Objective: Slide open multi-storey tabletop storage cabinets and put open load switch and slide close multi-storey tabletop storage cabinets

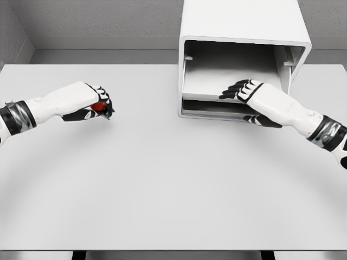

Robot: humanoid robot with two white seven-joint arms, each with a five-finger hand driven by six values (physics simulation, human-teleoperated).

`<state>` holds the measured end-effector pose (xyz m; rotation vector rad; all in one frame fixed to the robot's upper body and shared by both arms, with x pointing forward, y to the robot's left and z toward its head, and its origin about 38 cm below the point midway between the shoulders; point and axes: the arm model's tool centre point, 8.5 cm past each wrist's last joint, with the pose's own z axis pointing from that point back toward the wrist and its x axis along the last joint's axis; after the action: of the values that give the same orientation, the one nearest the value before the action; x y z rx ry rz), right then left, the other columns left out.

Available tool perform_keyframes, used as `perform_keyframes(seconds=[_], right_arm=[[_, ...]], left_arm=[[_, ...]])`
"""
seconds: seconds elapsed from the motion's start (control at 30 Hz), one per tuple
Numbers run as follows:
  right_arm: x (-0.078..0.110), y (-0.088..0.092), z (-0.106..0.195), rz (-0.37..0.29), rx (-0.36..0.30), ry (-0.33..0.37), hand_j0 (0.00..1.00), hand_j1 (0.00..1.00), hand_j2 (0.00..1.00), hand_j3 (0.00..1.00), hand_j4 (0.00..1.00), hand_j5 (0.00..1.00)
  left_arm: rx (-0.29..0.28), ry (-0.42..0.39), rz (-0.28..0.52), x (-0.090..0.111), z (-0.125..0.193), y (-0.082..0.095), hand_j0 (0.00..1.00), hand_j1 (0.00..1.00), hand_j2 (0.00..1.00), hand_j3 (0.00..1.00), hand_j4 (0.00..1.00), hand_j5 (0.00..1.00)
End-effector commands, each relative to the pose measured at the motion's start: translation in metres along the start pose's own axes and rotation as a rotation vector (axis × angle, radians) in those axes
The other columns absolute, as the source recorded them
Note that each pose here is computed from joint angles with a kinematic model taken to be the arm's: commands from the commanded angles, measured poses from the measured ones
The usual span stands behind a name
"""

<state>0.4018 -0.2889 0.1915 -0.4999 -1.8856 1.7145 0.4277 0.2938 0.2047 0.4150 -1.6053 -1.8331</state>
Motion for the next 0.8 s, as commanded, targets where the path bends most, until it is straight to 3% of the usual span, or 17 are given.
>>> perform_keyframes(seconds=[0.0,0.37,0.77], right_arm=[[0.000,-0.003,0.001,0.001,-0.005,-0.002,0.85,0.85,0.85,0.85,0.85,0.85],[0.008,-0.005,0.009,0.016,0.011,-0.021,0.85,0.85,0.85,0.85,0.85,0.85],[0.023,-0.022,0.030,0.054,-0.012,-0.031,0.85,0.85,0.85,0.85,0.85,0.85]], left_arm=[[0.016,-0.006,-0.003,0.003,0.001,0.005,0.39,0.39,0.39,0.39,0.39,0.39],[0.039,-0.031,-0.036,0.013,0.000,0.016,0.39,0.39,0.39,0.39,0.39,0.39],[0.074,-0.058,-0.077,0.029,0.005,0.026,0.39,0.39,0.39,0.39,0.39,0.39]])
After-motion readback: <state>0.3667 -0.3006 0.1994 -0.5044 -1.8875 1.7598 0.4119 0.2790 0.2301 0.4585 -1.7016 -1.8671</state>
